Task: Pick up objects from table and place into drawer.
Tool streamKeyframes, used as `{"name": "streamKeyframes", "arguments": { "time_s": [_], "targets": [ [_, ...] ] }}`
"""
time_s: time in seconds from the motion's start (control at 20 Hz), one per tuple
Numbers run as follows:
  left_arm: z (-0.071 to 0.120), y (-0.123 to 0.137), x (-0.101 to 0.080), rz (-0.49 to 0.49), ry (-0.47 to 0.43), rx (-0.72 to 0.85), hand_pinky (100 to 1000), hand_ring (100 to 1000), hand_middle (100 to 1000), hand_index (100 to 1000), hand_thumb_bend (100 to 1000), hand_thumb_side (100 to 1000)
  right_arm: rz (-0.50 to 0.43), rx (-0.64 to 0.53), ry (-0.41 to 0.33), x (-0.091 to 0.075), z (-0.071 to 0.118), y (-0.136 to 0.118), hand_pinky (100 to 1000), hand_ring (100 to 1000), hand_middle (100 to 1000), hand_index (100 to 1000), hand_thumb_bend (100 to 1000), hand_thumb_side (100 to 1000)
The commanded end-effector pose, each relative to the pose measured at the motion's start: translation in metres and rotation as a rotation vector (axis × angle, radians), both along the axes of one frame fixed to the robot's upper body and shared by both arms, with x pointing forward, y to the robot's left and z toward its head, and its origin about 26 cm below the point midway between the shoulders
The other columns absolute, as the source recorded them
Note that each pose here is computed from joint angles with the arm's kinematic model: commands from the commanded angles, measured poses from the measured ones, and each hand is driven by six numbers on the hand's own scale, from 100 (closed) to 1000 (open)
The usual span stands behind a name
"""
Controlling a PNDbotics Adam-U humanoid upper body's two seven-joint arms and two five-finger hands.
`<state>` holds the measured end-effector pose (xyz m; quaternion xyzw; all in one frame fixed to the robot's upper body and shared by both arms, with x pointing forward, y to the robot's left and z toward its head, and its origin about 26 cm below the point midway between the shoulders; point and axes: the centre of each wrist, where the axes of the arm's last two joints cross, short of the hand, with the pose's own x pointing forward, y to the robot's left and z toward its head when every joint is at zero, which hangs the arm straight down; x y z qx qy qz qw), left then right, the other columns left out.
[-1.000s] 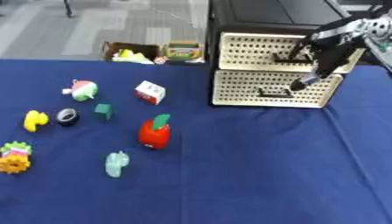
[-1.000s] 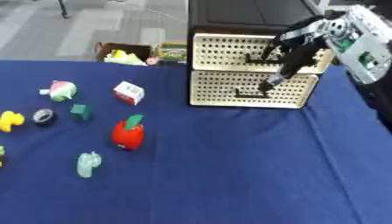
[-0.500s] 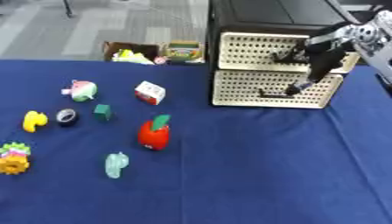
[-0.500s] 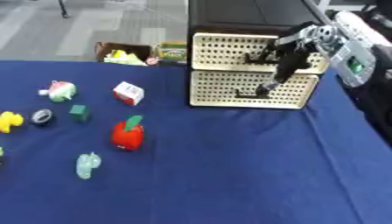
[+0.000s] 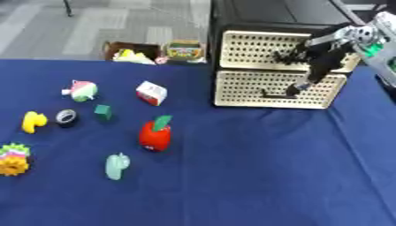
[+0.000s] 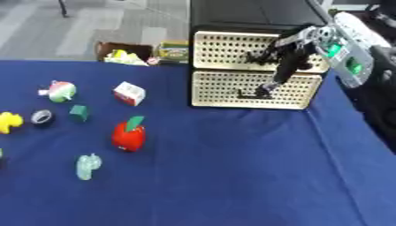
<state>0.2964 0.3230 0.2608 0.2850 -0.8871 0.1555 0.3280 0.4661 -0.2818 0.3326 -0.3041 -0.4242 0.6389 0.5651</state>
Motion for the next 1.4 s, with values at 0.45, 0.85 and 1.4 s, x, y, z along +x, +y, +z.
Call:
{"name": "streamKeyframes", "arguments": {
  "time_s": [0.45, 0.85, 1.4],
  "targets": [
    [0.009, 0.002, -0.003, 0.010, -0.031, 0.020, 436, 480, 507, 725, 100, 728, 0.023, 0.008, -0.051, -0.010, 0.021, -0.001, 100, 100, 100, 738, 534, 393],
    [0.009, 0.003, -0.004, 0.015, -0.029, 0.019, 436, 481, 508, 724, 100, 728, 0.034, -0.004, -0.047, -0.016, 0.019, -0.002, 100, 100, 100, 736, 520, 389],
    [0.009, 0.004, -0.004, 0.023, -0.028, 0.019, 437, 481, 509, 723, 100, 727, 0.099, -0.014, -0.012, -0.047, 0.007, -0.009, 100, 100, 100, 733, 512, 389]
  ]
}}
